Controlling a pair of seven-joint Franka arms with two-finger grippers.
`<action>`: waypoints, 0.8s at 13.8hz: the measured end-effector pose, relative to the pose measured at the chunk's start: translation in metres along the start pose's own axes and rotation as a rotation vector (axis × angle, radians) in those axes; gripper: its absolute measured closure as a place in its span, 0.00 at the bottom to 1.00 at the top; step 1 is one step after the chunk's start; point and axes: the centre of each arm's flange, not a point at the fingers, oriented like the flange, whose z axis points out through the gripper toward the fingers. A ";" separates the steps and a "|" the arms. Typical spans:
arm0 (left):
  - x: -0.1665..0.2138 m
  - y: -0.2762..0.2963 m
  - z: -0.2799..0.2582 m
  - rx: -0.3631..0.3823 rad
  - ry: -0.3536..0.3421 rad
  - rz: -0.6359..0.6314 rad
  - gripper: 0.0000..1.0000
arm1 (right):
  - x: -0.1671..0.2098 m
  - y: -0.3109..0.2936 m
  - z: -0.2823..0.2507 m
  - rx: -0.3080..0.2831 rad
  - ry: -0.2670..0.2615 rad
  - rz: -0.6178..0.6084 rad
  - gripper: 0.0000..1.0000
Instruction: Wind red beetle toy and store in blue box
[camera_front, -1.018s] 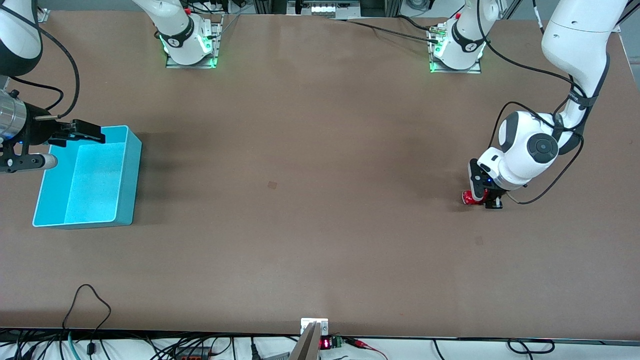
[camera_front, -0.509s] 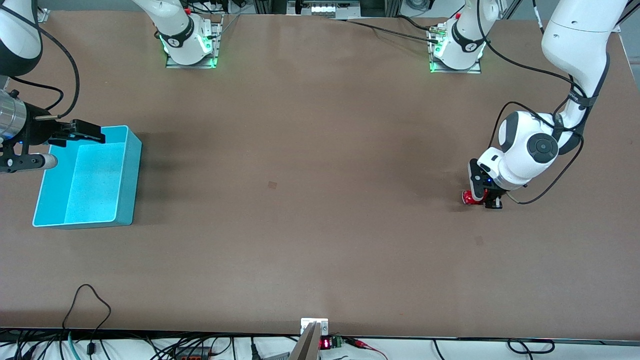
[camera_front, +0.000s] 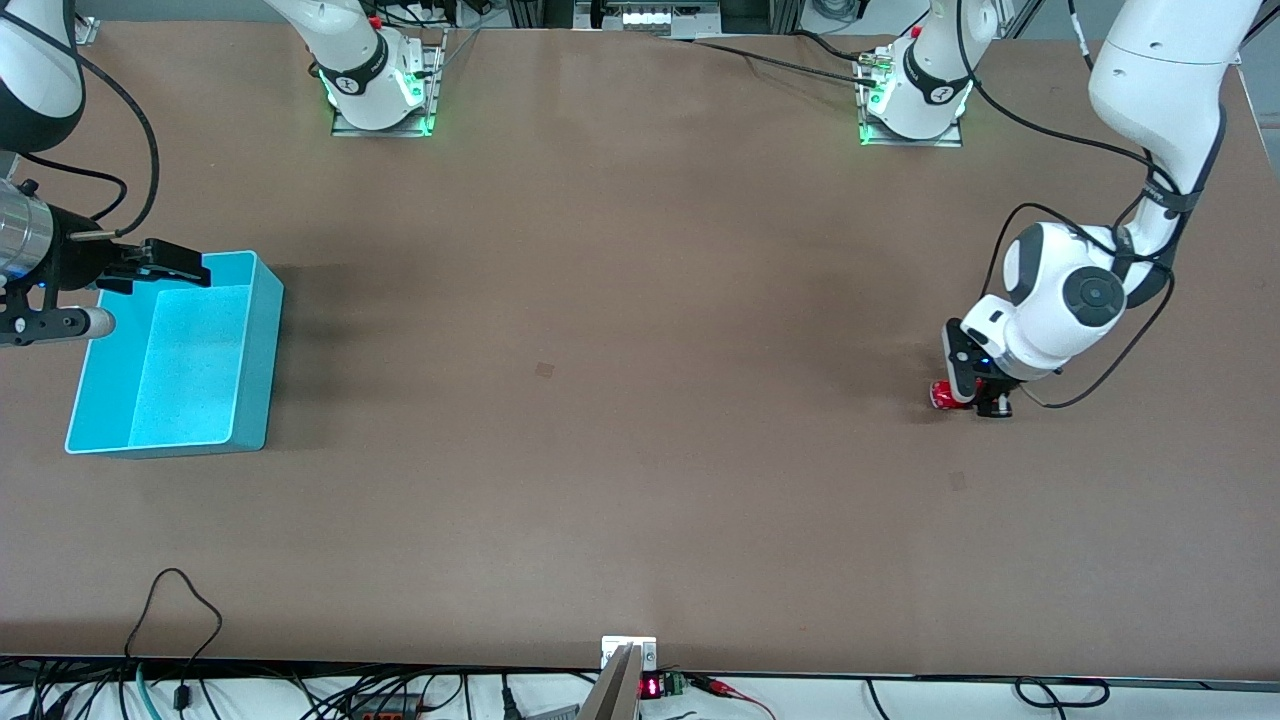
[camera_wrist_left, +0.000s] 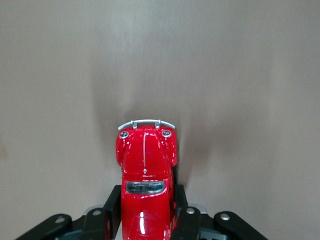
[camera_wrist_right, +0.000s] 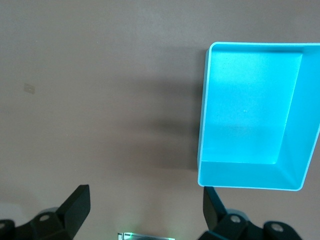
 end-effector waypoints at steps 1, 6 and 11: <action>-0.012 0.000 0.001 0.000 -0.001 0.007 0.56 | 0.000 0.000 0.000 0.000 0.000 0.000 0.00; -0.067 0.000 0.003 -0.001 -0.006 0.032 0.56 | 0.000 0.000 0.000 0.000 0.000 0.000 0.00; -0.062 -0.003 -0.002 -0.042 0.004 0.058 0.32 | 0.000 0.000 0.000 0.000 0.000 0.000 0.00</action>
